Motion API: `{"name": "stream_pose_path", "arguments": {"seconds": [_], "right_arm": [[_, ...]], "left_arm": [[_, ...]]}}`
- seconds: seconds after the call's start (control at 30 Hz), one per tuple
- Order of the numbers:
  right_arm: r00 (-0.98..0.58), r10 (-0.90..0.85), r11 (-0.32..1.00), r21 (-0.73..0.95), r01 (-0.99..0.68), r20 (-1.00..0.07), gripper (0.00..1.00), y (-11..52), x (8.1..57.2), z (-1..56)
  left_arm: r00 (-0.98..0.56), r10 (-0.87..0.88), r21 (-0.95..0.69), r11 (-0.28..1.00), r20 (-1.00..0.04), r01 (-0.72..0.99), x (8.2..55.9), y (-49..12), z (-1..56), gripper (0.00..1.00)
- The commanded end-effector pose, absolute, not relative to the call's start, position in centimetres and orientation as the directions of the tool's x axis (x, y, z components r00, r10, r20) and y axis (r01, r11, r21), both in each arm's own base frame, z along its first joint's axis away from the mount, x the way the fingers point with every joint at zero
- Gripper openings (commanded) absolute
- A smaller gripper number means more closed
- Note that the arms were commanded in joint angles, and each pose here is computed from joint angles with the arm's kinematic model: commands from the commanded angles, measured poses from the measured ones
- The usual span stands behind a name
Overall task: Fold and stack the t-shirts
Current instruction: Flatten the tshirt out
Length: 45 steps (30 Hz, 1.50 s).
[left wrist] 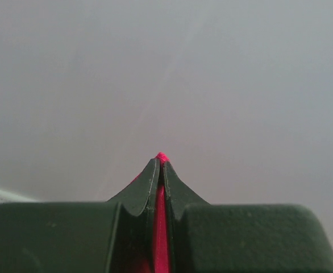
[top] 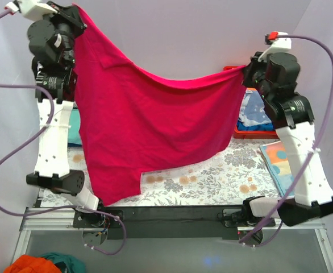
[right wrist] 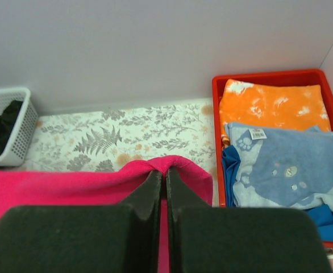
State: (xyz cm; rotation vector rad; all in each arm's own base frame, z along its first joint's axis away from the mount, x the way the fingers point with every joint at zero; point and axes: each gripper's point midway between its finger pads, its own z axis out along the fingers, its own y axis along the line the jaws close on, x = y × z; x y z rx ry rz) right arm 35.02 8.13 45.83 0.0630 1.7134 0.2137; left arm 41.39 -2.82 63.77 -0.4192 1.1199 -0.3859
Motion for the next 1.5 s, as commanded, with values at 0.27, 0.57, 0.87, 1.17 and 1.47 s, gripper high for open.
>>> {"name": "stream_pose_path", "arguments": {"seconds": [0.27, 0.57, 0.87, 1.17, 1.47], "right_arm": [[0.012, 0.215, 0.967, 0.212, -0.144, -0.976, 0.01, 8.0, 43.7, 52.4], [0.091, 0.193, 0.975, 0.181, -0.126, -0.977, 0.01, 5.5, 40.6, 54.7], [-0.476, 0.293, 0.921, 0.378, -0.091, -0.829, 0.01, 8.5, 35.9, 25.9], [-0.77, 0.353, 0.89, 0.445, 0.1, -0.532, 0.01, 8.7, 24.7, 11.0], [-0.849, 0.394, 0.895, 0.358, 0.267, -0.353, 0.01, 7.2, 19.4, 6.1]], "left_arm": [[0.488, -0.469, -0.462, 0.875, -0.736, 0.143, 47.6, -3.5, 66.1, 0.0], [0.563, -0.464, -0.412, 0.883, -0.684, 0.227, 43.2, -3.8, 70.0, 0.0], [0.015, -0.537, -0.536, 0.843, -0.844, 0.044, 45.0, -6.3, 44.4, 0.0], [-0.264, -0.686, -0.547, 0.711, -0.678, -0.442, 27.7, -2.2, 20.3, 0.0], [-0.253, -0.772, -0.527, 0.596, -0.583, -0.606, 21.6, -1.1, 18.5, 0.0]]}}
